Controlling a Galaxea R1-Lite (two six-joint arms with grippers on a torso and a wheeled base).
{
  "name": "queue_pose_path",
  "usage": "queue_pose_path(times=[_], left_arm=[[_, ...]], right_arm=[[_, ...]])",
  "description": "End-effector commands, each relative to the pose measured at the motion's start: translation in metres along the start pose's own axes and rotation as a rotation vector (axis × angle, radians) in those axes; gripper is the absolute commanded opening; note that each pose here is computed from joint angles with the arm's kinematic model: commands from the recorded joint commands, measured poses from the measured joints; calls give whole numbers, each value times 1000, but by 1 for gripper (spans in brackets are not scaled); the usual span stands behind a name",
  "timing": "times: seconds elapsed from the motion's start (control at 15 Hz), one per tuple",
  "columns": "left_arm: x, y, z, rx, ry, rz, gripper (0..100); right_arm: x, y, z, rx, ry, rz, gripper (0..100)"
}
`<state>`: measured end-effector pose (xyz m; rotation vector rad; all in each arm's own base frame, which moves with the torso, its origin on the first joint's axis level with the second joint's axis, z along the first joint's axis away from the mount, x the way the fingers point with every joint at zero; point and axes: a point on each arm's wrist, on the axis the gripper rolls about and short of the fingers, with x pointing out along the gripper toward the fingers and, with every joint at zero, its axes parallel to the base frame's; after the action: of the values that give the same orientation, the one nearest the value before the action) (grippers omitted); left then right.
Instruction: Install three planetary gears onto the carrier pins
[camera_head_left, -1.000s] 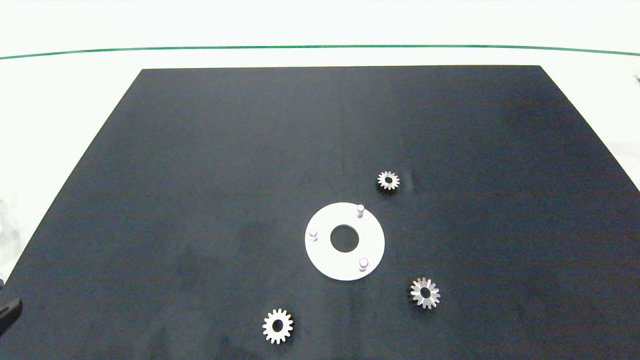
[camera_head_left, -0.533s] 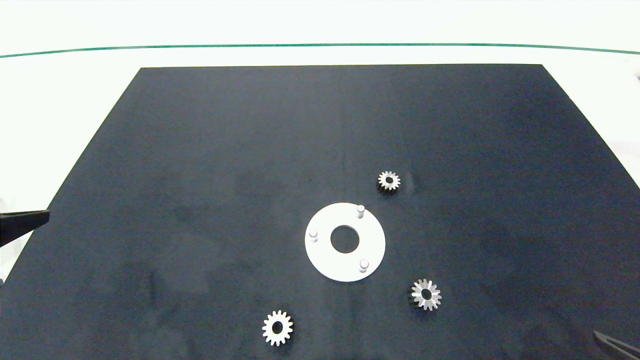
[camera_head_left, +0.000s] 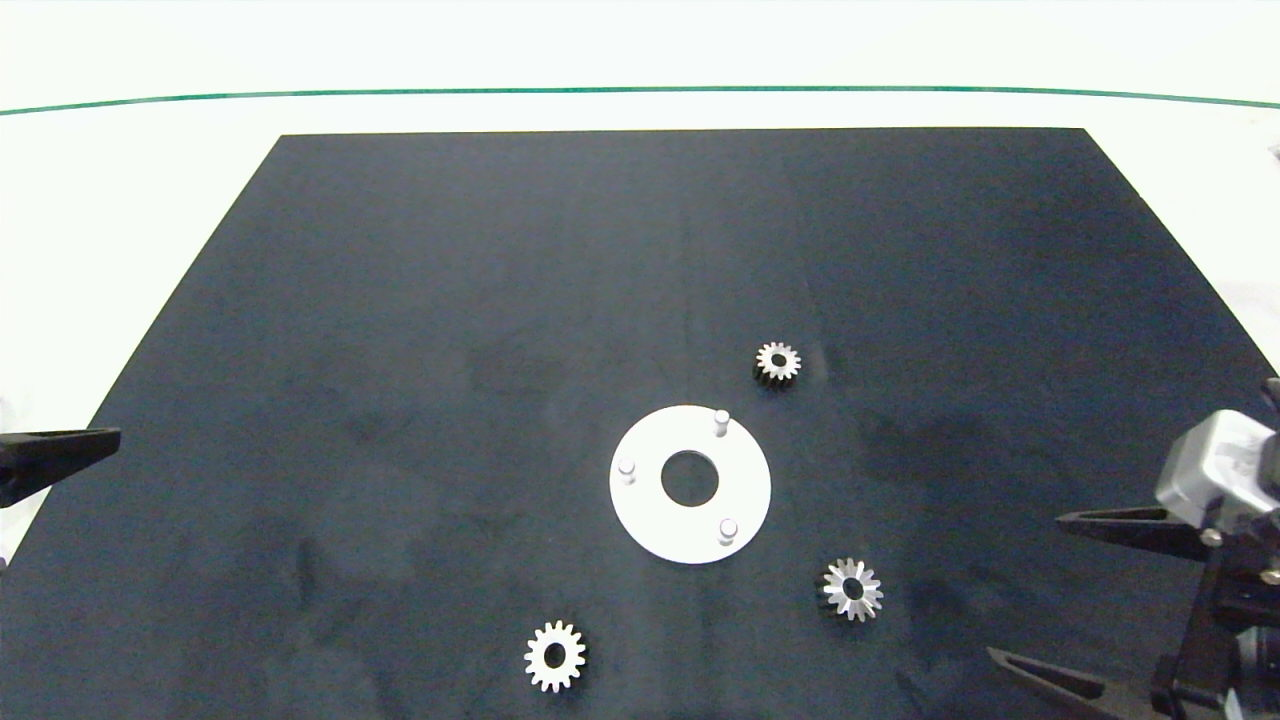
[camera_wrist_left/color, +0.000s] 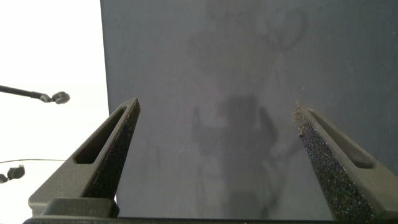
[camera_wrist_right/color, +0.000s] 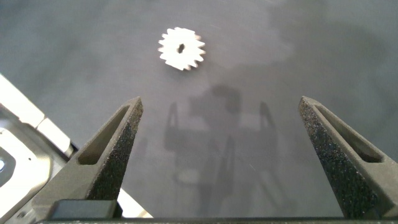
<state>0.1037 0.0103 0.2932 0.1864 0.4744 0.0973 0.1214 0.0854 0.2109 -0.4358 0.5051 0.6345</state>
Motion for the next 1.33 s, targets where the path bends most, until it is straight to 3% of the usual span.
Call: queue_pose_path(times=[0.07, 0.4, 1.07, 1.33], left_arm=[[-4, 0, -1, 2, -11, 1, 100], [-6, -2, -2, 11, -5, -16, 100], [-9, -2, -3, 13, -16, -18, 100], [-10, -2, -3, 12, -18, -17, 100]], right_arm=[[38, 11, 13, -46, 69, 61, 100], [81, 19, 20, -68, 88, 49, 100], [105, 25, 15, -84, 149, 34, 100], [112, 27, 15, -92, 156, -1, 91]])
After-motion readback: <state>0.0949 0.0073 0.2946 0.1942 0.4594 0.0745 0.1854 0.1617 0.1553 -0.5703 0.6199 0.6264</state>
